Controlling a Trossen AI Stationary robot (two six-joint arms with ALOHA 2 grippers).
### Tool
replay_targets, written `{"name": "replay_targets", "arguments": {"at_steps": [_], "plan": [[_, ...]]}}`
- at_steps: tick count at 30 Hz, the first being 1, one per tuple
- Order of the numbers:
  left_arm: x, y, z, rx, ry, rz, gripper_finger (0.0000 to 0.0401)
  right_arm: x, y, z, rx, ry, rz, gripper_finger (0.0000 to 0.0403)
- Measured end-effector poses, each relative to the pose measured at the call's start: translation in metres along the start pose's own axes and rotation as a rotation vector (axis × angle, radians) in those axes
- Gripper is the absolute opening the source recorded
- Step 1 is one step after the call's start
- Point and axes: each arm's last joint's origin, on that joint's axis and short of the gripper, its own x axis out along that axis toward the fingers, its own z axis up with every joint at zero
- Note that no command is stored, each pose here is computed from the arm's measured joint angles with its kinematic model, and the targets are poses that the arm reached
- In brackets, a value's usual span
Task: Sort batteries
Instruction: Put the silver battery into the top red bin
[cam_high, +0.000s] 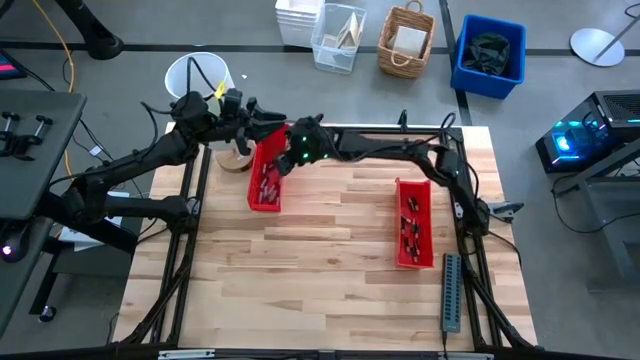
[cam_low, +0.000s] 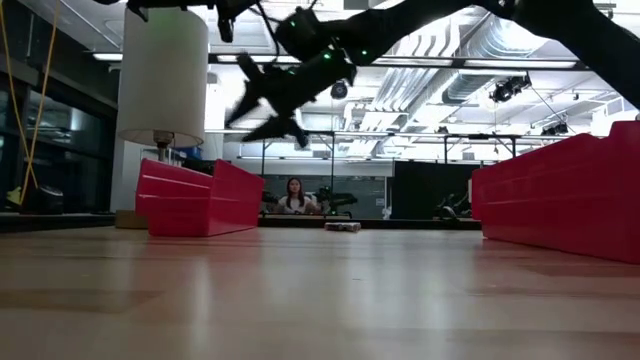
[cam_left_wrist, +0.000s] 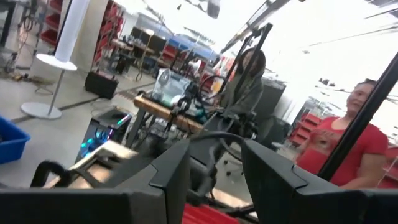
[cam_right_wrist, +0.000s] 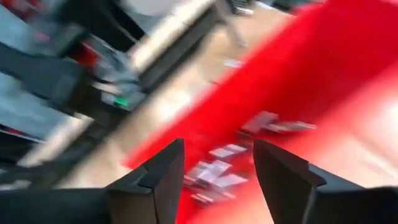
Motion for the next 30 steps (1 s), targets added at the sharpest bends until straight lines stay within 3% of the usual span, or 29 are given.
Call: {"name": "replay_targets", "arguments": {"at_steps": [6,11,15,22,26,30], "plan": [[0.000,-0.003,0.006,0.032,-0.054,-0.029,0.0135,-0.038,-0.054,0.016,-0.038,0.194,-0.220,0.0189],[0.000,-0.003,0.007,0.046,-0.076,-0.007,0.0135,-0.073,-0.108,0.020,0.062,0.378,-0.482,0.0189],[0.000,-0.002,0.007,0.041,-0.098,0.034,0.0135,-0.068,-0.149,0.003,0.097,0.520,-0.563,0.0190],[0.000,-0.002,0.008,0.010,-0.102,0.036,0.0135,-0.049,-0.152,-0.015,0.023,0.617,-0.555,0.0190],[0.000,-0.002,0.008,0.009,-0.101,0.037,0.0135,-0.046,-0.145,-0.014,-0.042,0.590,-0.549,0.0190],[0.000,-0.001,0.008,0.006,-0.105,0.042,0.0135,-0.040,-0.149,-0.019,-0.034,0.614,-0.546,0.0190]]}}
